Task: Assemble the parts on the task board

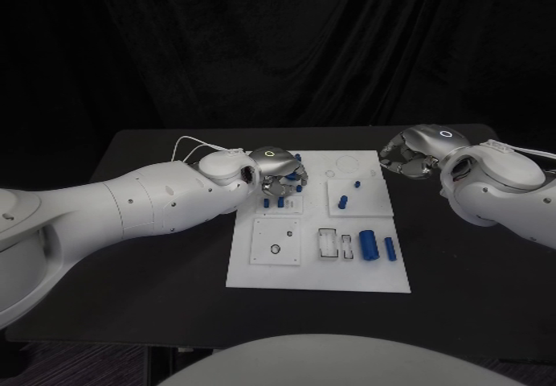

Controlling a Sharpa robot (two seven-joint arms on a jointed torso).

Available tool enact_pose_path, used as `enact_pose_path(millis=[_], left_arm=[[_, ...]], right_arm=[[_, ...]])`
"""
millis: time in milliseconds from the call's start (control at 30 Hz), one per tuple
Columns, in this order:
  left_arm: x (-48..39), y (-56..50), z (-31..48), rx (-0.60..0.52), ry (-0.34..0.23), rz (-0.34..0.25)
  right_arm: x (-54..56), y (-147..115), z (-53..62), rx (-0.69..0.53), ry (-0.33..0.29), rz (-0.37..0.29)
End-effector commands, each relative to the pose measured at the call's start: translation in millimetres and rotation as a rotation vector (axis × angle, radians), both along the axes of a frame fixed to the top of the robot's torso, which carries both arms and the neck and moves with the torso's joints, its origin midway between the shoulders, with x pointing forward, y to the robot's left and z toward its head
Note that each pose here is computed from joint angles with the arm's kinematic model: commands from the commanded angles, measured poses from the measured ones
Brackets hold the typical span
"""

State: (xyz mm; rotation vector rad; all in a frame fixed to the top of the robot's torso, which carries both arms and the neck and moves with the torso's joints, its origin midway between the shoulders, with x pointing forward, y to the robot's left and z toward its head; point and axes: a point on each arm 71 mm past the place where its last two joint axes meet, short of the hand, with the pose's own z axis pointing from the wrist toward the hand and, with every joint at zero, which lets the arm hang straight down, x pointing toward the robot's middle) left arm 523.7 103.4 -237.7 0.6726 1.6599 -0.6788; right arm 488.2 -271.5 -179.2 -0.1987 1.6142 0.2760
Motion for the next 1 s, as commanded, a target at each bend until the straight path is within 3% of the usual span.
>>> enact_pose_path(millis=[33, 733, 1000], left_arm=[[0.4, -3.0, -0.6, 0.008, 0.005, -0.006], [0.5, -10.7, -8.4, 0.006, 0.011, -0.021], [0.1, -9.3, -7.4, -0.016, -0.012, -0.032]], right_arm=[[-0.2, -0.7, -0.7, 0.001, 0.001, -0.01], [-0.9, 0.0, -0.6, 0.003, 0.001, -0.009], [-0.8, -0.3, -0.6, 0.003, 0.0, -0.01]])
